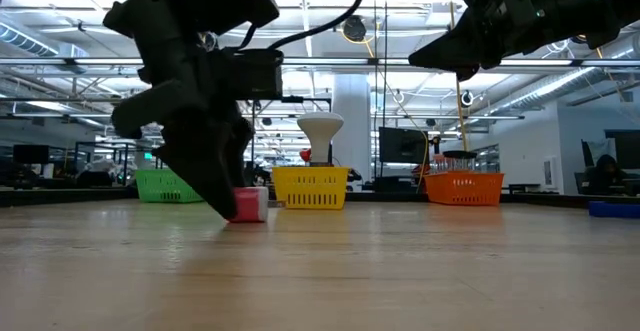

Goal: Pick & Place Office items
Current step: Put the pink charger adapter into the yellow bin

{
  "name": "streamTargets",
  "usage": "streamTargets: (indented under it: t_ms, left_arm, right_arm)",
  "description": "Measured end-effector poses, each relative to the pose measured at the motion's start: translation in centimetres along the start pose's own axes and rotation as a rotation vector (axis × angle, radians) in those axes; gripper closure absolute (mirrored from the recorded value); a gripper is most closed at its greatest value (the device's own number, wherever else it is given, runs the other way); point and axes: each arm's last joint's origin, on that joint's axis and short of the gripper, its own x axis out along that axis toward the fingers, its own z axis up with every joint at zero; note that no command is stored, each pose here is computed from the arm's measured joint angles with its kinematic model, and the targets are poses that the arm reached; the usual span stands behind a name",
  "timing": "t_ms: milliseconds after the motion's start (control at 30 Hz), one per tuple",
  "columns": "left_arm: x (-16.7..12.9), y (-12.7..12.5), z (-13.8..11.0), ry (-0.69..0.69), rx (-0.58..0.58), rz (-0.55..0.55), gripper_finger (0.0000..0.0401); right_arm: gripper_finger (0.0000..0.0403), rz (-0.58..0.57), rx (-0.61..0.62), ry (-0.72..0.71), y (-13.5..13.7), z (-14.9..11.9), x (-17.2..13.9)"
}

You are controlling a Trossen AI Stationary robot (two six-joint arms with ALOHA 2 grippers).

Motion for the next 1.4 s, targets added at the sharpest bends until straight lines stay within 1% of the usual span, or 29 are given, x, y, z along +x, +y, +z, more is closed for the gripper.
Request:
streamTargets:
  t_ms: [167, 233, 300, 400, 567, 667, 767, 867, 933, 1000, 1100, 1233, 1367, 1400]
  left_arm:
    - [0.5, -0.8, 0.0, -0.018, 0.059, 0.000, 0.0271]
    - [0.5, -1.1, 0.2, -0.044, 0.081, 0.013, 0.0271]
    - [0.4, -1.3, 0.5, -0.098, 0.098, 0.010, 0.0271]
    - [0.3, -1.2, 1.1, -0.168, 0.094, 0.002, 0.0271]
    - [0.5, -0.6, 1.4, -0.188, 0.090, 0.010, 0.0271]
    - [0.4, -0.5, 1.6, -0.217, 0.106, 0.006, 0.0271]
    - [0.4, -0.4, 2.0, -0.299, 0.119, -0.072, 0.0271]
    - [0.9, 0.0, 1.5, -0.399, 0.121, -0.159, 0.0271]
    - [1.1, 0.6, 1.0, -0.462, 0.096, -0.216, 0.0271]
    - [1.2, 1.2, 0.4, -0.513, 0.062, -0.269, 0.0271]
    - [1.4, 1.8, -0.5, -0.545, 0.023, -0.340, 0.0271]
    - [1.4, 2.1, -1.0, -0.570, 0.009, -0.413, 0.0271]
    - [1.3, 1.8, -1.0, -0.579, 0.017, -0.445, 0.0271]
    - [1.2, 1.8, -1.0, -0.589, 0.022, -0.450, 0.0271]
  right_arm:
    - [0.0403, 0.001, -0.002, 0.013, 0.0, -0.1, 0.0]
    - [0.0403, 0.001, -0.002, 0.016, 0.0, -0.2, 0.0]
    - [0.0402, 0.005, -0.004, 0.017, 0.1, -0.2, 0.0]
    - [0.0397, 0.016, -0.022, 0.015, 0.6, -0.2, -0.1]
    - [0.0379, -0.035, -0.058, 0.011, 1.5, -0.2, -0.4]
    - [0.0366, -0.015, -0.087, 0.015, 2.1, -0.4, -0.3]
    - [0.0349, 0.020, -0.107, 0.065, 3.3, -1.4, 0.2]
    - [0.0323, -0.028, -0.134, 0.144, 4.8, -3.5, 1.3]
    - [0.0298, -0.049, -0.177, 0.174, 5.9, -5.0, 2.1]
    - [0.0269, -0.036, -0.239, 0.180, 7.2, -6.2, 2.9]
    - [0.0224, -0.005, -0.363, 0.154, 9.1, -7.0, 4.2]
    - [0.0176, 0.020, -0.535, 0.117, 11.3, -6.6, 6.1]
    - [0.0150, 0.033, -0.647, 0.097, 12.8, -5.3, 8.1]
    - [0.0147, 0.052, -0.670, 0.104, 13.0, -5.2, 8.5]
